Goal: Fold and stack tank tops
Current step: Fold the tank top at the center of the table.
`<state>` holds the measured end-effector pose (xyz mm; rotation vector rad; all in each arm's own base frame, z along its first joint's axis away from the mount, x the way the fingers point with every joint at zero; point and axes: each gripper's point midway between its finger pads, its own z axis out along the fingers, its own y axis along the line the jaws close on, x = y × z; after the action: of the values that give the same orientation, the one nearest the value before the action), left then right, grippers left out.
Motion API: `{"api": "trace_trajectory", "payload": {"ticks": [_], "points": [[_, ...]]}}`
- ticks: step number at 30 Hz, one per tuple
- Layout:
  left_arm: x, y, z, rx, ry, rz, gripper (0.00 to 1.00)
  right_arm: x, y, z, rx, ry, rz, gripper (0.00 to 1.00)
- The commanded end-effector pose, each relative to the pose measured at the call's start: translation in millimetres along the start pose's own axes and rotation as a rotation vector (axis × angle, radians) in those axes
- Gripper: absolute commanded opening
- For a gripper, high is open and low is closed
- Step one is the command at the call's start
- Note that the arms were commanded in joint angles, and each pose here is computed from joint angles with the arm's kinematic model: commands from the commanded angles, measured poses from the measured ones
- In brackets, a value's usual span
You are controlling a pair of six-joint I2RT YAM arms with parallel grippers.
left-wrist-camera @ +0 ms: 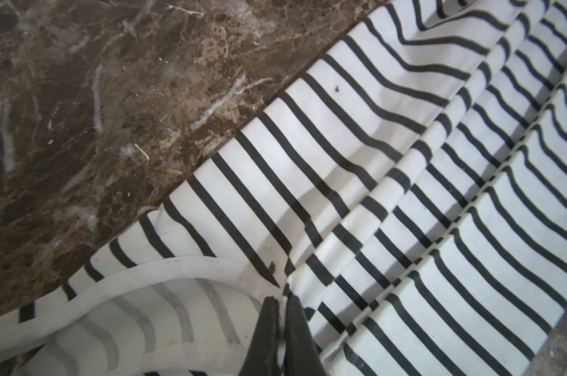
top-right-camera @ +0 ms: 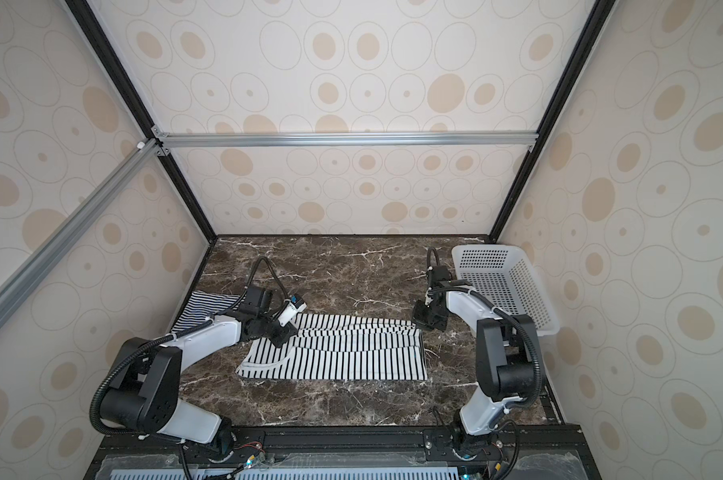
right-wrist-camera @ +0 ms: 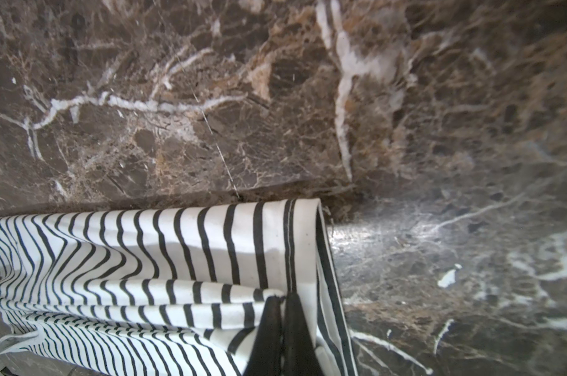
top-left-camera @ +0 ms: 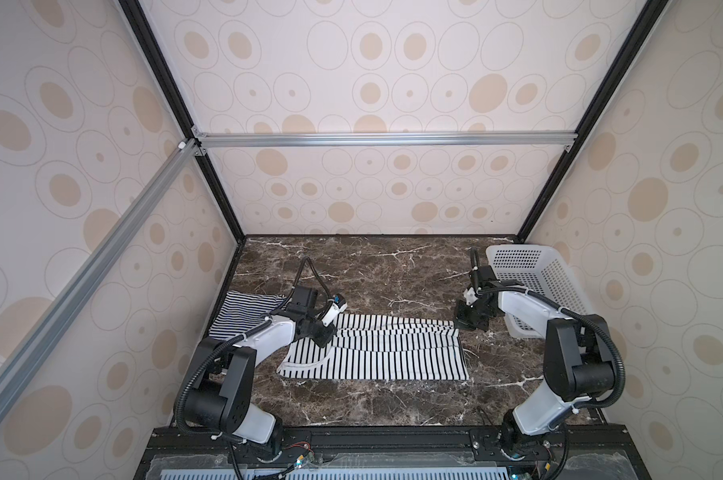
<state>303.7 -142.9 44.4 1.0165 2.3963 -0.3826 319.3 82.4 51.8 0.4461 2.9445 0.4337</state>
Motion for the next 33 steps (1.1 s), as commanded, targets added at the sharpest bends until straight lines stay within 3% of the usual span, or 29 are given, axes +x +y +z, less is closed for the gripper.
{"api": "trace_trajectory", "payload": {"ticks": [1, 4, 8, 12, 26, 33], "points": [[-0.4, -4.8, -1.9, 0.006, -0.002, 0.028, 0.09, 1.1, -7.5, -3.2, 0.022, -0.017, 0.015, 0.00], [2.9, -11.4, 0.8, 0.027, 0.014, 0.034, 0.09, 2.6, -8.3, -1.9, 0.023, -0.013, 0.017, 0.02], [8.6, -19.0, 1.5, 0.044, 0.036, 0.054, 0.11, 4.2, -6.4, -5.2, 0.010, -0.018, 0.018, 0.17], [13.9, -19.1, 1.0, 0.028, 0.053, 0.065, 0.11, 4.1, -3.5, -15.4, -0.004, -0.046, 0.025, 0.24], [29.3, -19.9, -0.8, 0.006, 0.083, 0.087, 0.06, 2.5, 8.0, -31.4, -0.057, -0.077, 0.058, 0.24], [33.0, -29.4, 0.8, 0.057, 0.087, 0.102, 0.08, 18.8, 27.8, -4.8, -0.104, 0.012, 0.051, 0.24]]}}
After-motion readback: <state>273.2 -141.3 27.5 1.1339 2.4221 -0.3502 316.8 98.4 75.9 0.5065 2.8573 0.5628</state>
